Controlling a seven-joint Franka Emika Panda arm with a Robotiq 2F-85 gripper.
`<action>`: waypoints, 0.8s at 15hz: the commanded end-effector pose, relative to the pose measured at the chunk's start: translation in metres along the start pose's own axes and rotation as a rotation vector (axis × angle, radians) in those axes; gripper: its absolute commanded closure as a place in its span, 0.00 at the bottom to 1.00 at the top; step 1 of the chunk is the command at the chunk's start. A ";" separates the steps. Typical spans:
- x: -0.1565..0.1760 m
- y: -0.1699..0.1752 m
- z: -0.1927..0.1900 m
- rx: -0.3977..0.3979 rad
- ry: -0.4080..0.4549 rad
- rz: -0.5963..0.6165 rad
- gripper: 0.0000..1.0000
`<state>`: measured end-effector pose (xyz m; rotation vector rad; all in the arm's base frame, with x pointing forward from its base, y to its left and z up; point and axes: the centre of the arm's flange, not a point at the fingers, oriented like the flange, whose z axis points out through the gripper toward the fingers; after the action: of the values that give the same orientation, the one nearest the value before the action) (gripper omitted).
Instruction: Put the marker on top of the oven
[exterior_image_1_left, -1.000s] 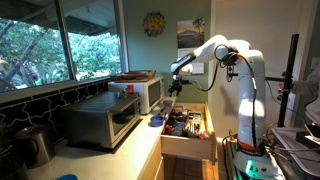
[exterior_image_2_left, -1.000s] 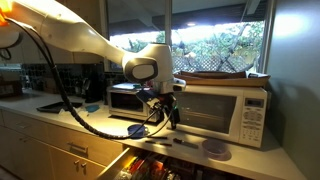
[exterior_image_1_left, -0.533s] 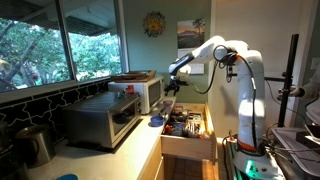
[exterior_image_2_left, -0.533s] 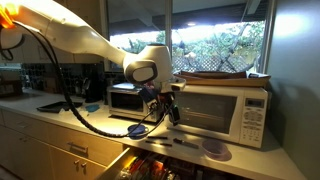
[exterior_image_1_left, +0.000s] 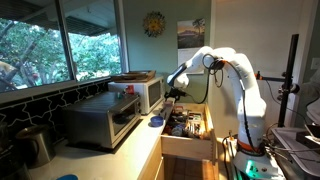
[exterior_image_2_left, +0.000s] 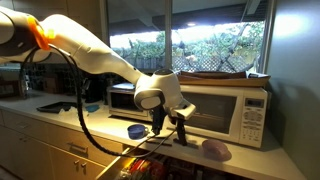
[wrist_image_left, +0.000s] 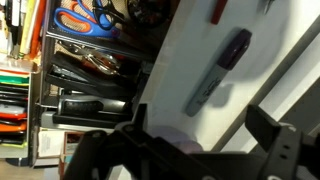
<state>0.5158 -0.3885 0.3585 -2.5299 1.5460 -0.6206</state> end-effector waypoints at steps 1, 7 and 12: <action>0.003 0.004 0.006 -0.008 0.009 0.033 0.00; 0.001 -0.011 0.029 -0.025 -0.038 0.093 0.00; -0.004 -0.033 0.048 -0.016 -0.046 0.117 0.07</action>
<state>0.5422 -0.3740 0.3311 -2.4460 1.6512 -0.5600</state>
